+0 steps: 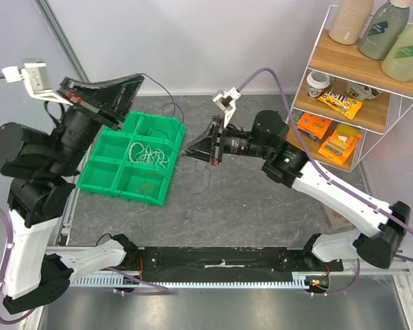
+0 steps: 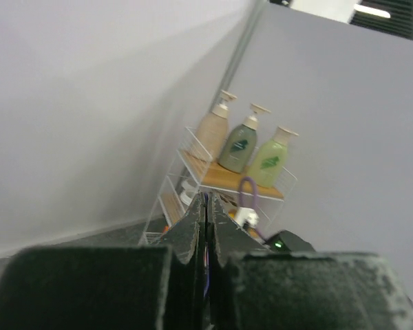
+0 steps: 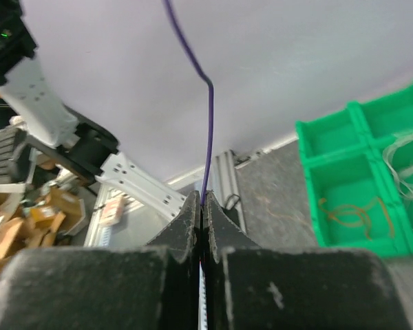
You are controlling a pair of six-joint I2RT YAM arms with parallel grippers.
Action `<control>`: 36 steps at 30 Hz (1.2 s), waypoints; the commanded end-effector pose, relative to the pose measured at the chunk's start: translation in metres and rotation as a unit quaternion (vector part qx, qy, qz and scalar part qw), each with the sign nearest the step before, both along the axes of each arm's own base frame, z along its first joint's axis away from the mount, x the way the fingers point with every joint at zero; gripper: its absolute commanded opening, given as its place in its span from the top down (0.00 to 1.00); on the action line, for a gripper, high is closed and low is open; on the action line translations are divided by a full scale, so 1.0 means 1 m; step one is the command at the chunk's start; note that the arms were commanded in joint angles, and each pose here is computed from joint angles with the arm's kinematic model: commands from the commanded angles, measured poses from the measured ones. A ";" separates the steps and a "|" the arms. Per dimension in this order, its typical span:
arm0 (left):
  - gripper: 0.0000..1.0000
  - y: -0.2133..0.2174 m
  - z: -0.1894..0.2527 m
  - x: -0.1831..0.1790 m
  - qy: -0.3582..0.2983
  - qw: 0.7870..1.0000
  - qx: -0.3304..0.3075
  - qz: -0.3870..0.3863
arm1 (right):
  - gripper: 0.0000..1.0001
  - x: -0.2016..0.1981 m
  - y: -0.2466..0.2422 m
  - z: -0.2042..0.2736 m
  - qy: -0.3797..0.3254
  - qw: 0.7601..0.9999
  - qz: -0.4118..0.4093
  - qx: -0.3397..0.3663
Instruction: Untangle the cables
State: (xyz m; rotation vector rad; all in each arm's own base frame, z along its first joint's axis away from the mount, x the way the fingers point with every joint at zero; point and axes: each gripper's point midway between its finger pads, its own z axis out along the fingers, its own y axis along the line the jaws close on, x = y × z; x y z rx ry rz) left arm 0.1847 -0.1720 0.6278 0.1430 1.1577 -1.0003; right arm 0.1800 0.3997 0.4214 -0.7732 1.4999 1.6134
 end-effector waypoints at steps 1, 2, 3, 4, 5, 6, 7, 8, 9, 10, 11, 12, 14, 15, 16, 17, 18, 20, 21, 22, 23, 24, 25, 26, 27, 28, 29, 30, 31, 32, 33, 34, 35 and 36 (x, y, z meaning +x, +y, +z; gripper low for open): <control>0.98 0.072 0.024 -0.006 -0.025 0.988 -0.029 0.150 | 1.00 0.009 -0.040 -0.023 -0.022 0.992 -0.105 -0.065; 0.98 0.082 0.027 -0.009 -0.033 0.984 -0.026 0.170 | 1.00 0.009 -0.047 -0.030 -0.018 0.990 -0.115 -0.076; 0.98 0.089 0.029 -0.010 -0.039 0.981 -0.019 0.188 | 1.00 0.007 -0.052 -0.039 -0.011 0.989 -0.121 -0.090; 0.98 0.096 0.032 -0.012 -0.044 0.979 -0.016 0.200 | 1.00 0.005 -0.058 -0.045 -0.008 0.987 -0.128 -0.097; 0.98 0.101 0.036 -0.014 -0.049 0.976 -0.012 0.210 | 1.00 0.003 -0.064 -0.054 0.000 0.985 -0.134 -0.109; 0.98 0.105 0.037 -0.014 -0.050 0.974 -0.005 0.222 | 1.00 0.002 -0.070 -0.058 0.003 0.983 -0.143 -0.112; 0.98 0.109 0.038 -0.015 -0.051 0.972 -0.006 0.230 | 1.00 -0.001 -0.076 -0.061 0.006 0.982 -0.150 -0.114; 0.98 0.112 0.039 -0.016 -0.051 0.970 -0.006 0.236 | 1.00 -0.002 -0.080 -0.066 0.009 0.981 -0.154 -0.117; 0.98 0.115 0.040 -0.016 -0.052 0.969 -0.008 0.241 | 1.00 -0.003 -0.084 -0.068 0.011 0.980 -0.161 -0.119; 0.98 0.116 0.041 -0.016 -0.053 0.968 -0.008 0.245 | 1.00 -0.005 -0.087 -0.070 0.013 0.979 -0.164 -0.121; 0.98 0.119 0.042 -0.017 -0.055 0.967 -0.008 0.250 | 1.00 -0.006 -0.089 -0.073 0.013 0.979 -0.164 -0.123; 0.98 0.120 0.041 -0.015 -0.054 0.965 -0.007 0.255 | 1.00 -0.007 -0.091 -0.076 0.015 0.978 -0.166 -0.129; 0.98 0.120 0.041 -0.012 -0.054 0.964 -0.002 0.261 | 1.00 -0.007 -0.095 -0.079 0.013 0.976 -0.169 -0.137; 0.98 0.121 0.040 -0.012 -0.054 0.962 0.001 0.266 | 1.00 -0.007 -0.096 -0.080 0.013 0.975 -0.170 -0.141; 0.98 0.121 0.040 -0.011 -0.053 0.962 0.004 0.269 | 1.00 -0.007 -0.097 -0.081 0.011 0.974 -0.172 -0.144; 0.98 0.121 0.039 -0.010 -0.053 0.961 0.006 0.271 | 1.00 -0.007 -0.100 -0.080 0.009 0.973 -0.177 -0.145; 0.98 0.119 0.037 -0.007 -0.050 0.961 0.011 0.271 | 1.00 -0.006 -0.102 -0.078 0.007 0.973 -0.181 -0.145; 0.98 0.109 0.028 -0.002 -0.042 0.965 0.027 0.259 | 1.00 -0.005 -0.103 -0.072 0.002 0.973 -0.186 -0.139; 0.98 0.102 0.021 0.002 -0.034 0.968 0.034 0.247 | 1.00 -0.005 -0.102 -0.069 0.002 0.973 -0.187 -0.137; 0.98 0.092 0.012 0.007 -0.024 0.971 0.045 0.232 | 1.00 -0.004 -0.100 -0.065 0.002 0.974 -0.184 -0.133; 0.98 0.083 0.003 0.011 -0.013 0.974 0.055 0.218 | 1.00 -0.005 -0.096 -0.059 0.002 0.976 -0.177 -0.125; 0.98 0.073 -0.006 0.014 -0.002 0.978 0.063 0.198 | 1.00 -0.005 -0.090 -0.052 0.000 0.980 -0.166 -0.113; 0.98 0.065 -0.015 0.018 0.010 0.980 0.070 0.186 | 1.00 -0.007 -0.082 -0.044 0.001 0.984 -0.149 -0.100; 0.98 0.059 -0.021 0.021 0.021 0.982 0.073 0.176 | 1.00 -0.008 -0.075 -0.035 0.001 0.987 -0.134 -0.085; 0.98 0.055 -0.026 0.023 0.028 0.982 0.073 0.170 | 1.00 -0.008 -0.067 -0.026 0.005 0.990 -0.122 -0.072; 0.98 0.052 -0.030 0.025 0.033 0.983 0.074 0.164 | 1.00 -0.009 -0.060 -0.013 0.004 0.993 -0.106 -0.054; 0.98 0.049 -0.032 0.027 0.036 0.983 0.075 0.161 | 1.00 -0.008 -0.053 0.000 0.001 0.995 -0.095 -0.039; 0.98 0.048 -0.033 0.027 0.038 0.983 0.077 0.160 | 1.00 -0.009 -0.048 0.007 -0.001 0.996 -0.084 -0.032; 0.98 0.046 -0.034 0.028 0.040 0.984 0.078 0.157 | 1.00 -0.010 -0.046 0.016 -0.007 0.997 -0.077 -0.025; 0.98 0.046 -0.036 0.028 0.043 0.984 0.078 0.155 | 1.00 -0.009 -0.044 0.020 -0.010 0.997 -0.075 -0.022; 0.98 0.045 -0.038 0.028 0.046 0.984 0.078 0.154 | 1.00 -0.008 -0.043 0.021 -0.015 0.997 -0.076 -0.021; 0.98 0.045 -0.042 0.028 0.051 0.984 0.079 0.153 | 1.00 -0.007 -0.044 0.019 -0.018 0.996 -0.081 -0.024; 0.98 0.044 -0.047 0.030 0.059 0.983 0.080 0.151 | 1.00 -0.005 -0.045 0.013 -0.018 0.996 -0.085 -0.029; 0.98 0.042 -0.053 0.031 0.067 0.983 0.081 0.150 | 1.00 -0.003 -0.046 -0.001 -0.009 0.995 -0.091 -0.043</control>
